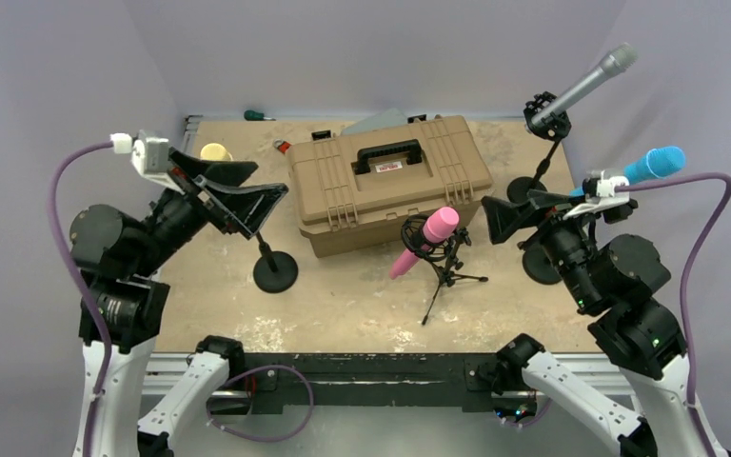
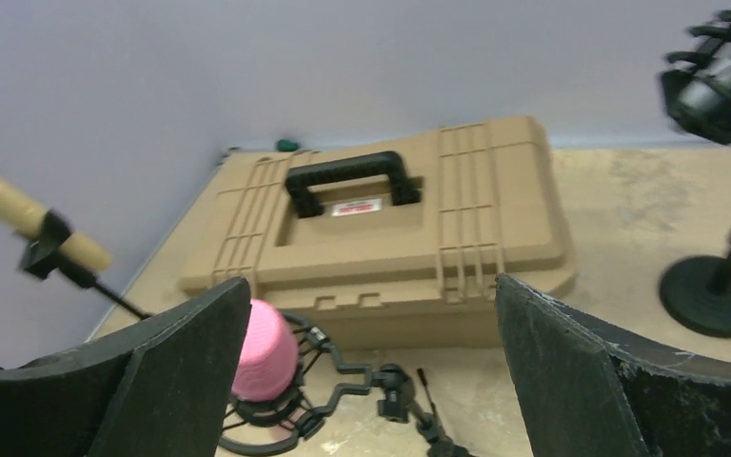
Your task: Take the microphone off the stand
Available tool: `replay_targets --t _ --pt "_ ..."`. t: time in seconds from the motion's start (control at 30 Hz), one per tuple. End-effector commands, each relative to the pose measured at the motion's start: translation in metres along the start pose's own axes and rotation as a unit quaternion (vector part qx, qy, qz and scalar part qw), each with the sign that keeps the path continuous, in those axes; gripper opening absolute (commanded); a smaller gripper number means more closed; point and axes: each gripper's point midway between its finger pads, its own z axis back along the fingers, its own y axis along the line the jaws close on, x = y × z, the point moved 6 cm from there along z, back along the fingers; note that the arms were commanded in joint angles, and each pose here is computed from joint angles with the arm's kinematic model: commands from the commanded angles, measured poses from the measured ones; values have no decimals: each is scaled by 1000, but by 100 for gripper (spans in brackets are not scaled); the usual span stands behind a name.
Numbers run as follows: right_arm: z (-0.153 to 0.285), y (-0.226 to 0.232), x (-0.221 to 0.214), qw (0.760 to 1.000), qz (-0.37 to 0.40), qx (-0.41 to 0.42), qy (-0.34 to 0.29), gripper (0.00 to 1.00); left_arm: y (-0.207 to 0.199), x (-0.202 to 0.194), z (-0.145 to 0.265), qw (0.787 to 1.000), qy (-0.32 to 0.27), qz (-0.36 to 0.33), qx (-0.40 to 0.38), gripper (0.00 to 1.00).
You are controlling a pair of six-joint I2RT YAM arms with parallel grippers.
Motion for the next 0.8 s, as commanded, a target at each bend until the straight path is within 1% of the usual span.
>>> replay_targets --t 0.0,0.07,0.13,0.27,0.33,0.4,0.5,0.57,0.6,0.67,0.77 --pt "1 31 -2 990 2 140 -13 99 -12 -12 -6 996 35 38 -70 100" --pt "-1 38 -7 986 2 166 -6 99 -15 -19 -6 994 51 44 -86 100" --pt "-4 40 -11 985 0 175 1 99 -18 -27 -9 991 72 52 -102 100" --pt "-7 41 -12 985 -8 171 -2 98 -32 -47 -16 983 118 55 -132 100" --pt "-7 41 -11 985 -13 171 -5 98 -36 -56 -22 981 139 42 -129 100" --pt "-6 41 -12 985 -13 172 -5 97 -39 -61 -26 981 154 15 -117 100" --pt "-6 35 -13 988 -16 153 -6 97 -36 -70 -36 979 187 -28 -81 100" --pt "-4 33 -14 989 -16 144 -6 96 -33 -75 -43 975 207 -57 -55 97" --pt "-3 31 -14 990 -17 141 -5 96 -26 -76 -44 975 209 -68 -26 96" --pt "-1 29 -15 991 -17 135 -5 96 -11 -71 -44 976 193 -94 34 95" --pt "1 27 -17 991 -20 134 -7 96 3 -60 -40 968 188 -145 82 97"
